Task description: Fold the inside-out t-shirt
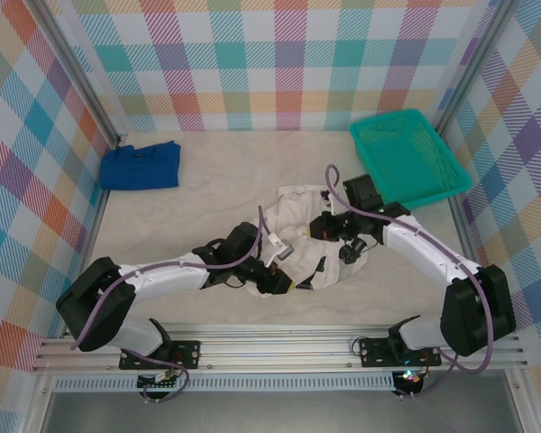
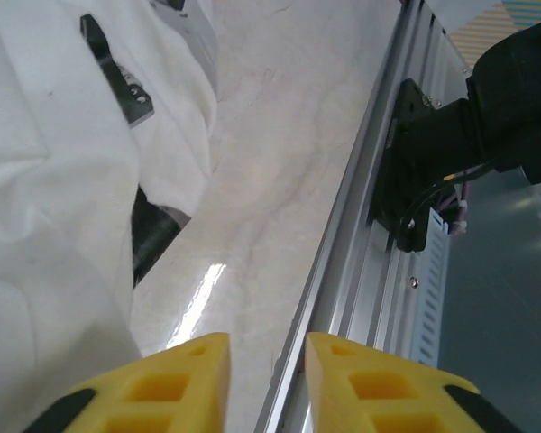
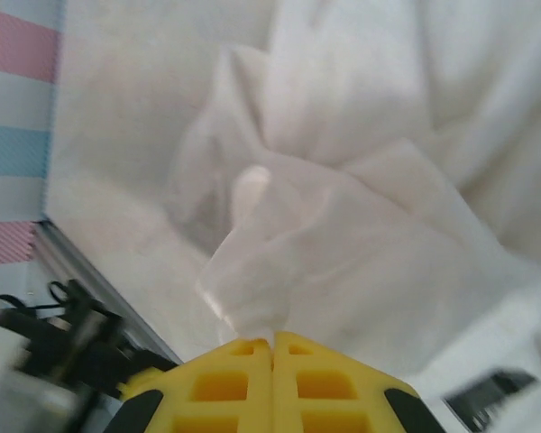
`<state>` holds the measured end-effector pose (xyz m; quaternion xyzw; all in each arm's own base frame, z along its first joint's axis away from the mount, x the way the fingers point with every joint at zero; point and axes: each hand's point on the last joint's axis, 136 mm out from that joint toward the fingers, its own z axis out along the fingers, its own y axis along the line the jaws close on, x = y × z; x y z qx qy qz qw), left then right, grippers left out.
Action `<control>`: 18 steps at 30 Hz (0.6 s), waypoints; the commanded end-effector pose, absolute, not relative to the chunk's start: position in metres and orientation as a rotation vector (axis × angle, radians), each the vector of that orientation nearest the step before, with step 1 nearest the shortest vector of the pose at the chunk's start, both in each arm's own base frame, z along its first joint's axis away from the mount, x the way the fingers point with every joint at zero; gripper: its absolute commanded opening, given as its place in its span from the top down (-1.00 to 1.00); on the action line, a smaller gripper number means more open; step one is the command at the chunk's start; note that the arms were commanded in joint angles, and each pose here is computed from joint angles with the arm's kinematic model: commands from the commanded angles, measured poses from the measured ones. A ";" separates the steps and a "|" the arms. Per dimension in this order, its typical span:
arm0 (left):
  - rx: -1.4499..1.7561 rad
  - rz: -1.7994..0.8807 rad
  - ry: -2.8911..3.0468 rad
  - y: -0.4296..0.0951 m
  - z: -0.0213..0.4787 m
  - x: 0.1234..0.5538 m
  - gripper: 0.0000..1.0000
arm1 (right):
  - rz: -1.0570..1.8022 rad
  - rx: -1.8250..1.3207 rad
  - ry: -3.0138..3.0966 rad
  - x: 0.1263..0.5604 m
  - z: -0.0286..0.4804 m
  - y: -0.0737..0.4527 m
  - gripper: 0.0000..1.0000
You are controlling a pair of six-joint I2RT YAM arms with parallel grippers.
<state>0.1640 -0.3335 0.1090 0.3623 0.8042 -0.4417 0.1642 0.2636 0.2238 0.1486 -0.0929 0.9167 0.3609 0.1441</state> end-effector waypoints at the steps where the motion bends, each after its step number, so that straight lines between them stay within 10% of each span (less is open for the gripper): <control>1: 1.030 -1.211 2.260 -0.324 0.119 0.165 0.25 | 0.936 -0.264 2.705 0.250 0.133 0.206 1.00; 18: 0.732 -0.737 2.362 -0.311 0.127 0.243 0.02 | 0.987 -0.302 2.639 0.257 0.149 0.212 1.00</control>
